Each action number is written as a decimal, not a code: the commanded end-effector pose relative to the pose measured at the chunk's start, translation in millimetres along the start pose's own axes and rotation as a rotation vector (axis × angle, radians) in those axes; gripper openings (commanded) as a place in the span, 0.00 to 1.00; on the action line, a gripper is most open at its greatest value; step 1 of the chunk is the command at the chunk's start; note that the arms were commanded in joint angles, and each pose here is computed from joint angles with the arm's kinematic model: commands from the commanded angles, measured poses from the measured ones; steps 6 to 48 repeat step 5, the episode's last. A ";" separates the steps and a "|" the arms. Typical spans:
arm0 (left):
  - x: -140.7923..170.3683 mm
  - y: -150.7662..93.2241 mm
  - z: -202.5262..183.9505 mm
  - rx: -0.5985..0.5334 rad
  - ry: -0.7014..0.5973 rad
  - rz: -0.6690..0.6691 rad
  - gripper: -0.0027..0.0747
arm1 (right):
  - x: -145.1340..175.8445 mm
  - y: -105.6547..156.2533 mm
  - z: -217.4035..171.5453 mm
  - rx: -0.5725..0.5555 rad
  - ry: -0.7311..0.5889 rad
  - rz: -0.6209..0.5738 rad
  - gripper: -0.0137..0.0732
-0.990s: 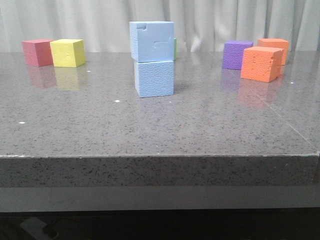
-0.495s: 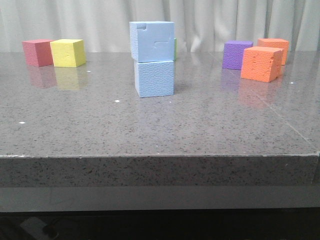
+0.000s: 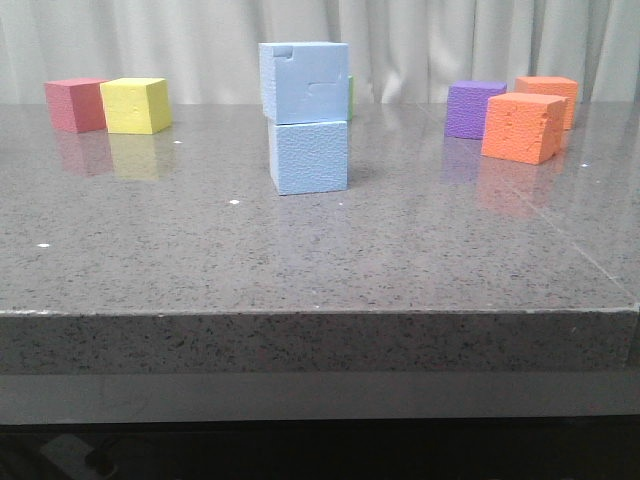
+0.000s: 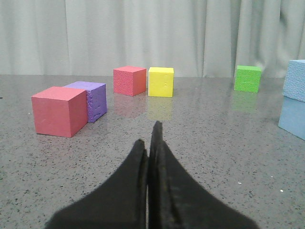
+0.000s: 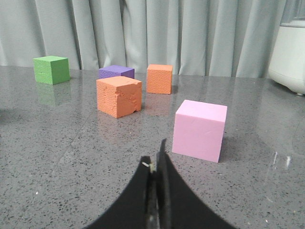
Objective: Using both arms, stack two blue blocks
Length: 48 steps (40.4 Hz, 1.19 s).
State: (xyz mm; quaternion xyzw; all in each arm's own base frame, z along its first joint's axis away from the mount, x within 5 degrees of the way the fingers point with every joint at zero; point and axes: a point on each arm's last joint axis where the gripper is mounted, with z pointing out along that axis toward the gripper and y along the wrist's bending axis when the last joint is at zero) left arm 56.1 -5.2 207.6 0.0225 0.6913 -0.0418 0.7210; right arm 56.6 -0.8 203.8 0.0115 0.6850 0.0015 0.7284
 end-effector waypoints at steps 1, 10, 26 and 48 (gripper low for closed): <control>-7.4 0.1 -1.8 0.000 -0.097 -0.008 0.01 | -9.7 -0.4 -2.0 0.007 -0.099 -0.010 0.08; -7.4 0.1 -1.8 0.000 -0.097 -0.008 0.01 | -9.7 -0.4 -2.0 0.007 -0.099 -0.010 0.08; -7.4 0.1 -1.8 0.000 -0.097 -0.008 0.01 | -9.7 -0.4 -2.0 0.007 -0.099 -0.010 0.08; -7.4 0.1 -1.8 0.000 -0.097 -0.008 0.01 | -9.7 -0.4 -2.0 0.007 -0.099 -0.010 0.08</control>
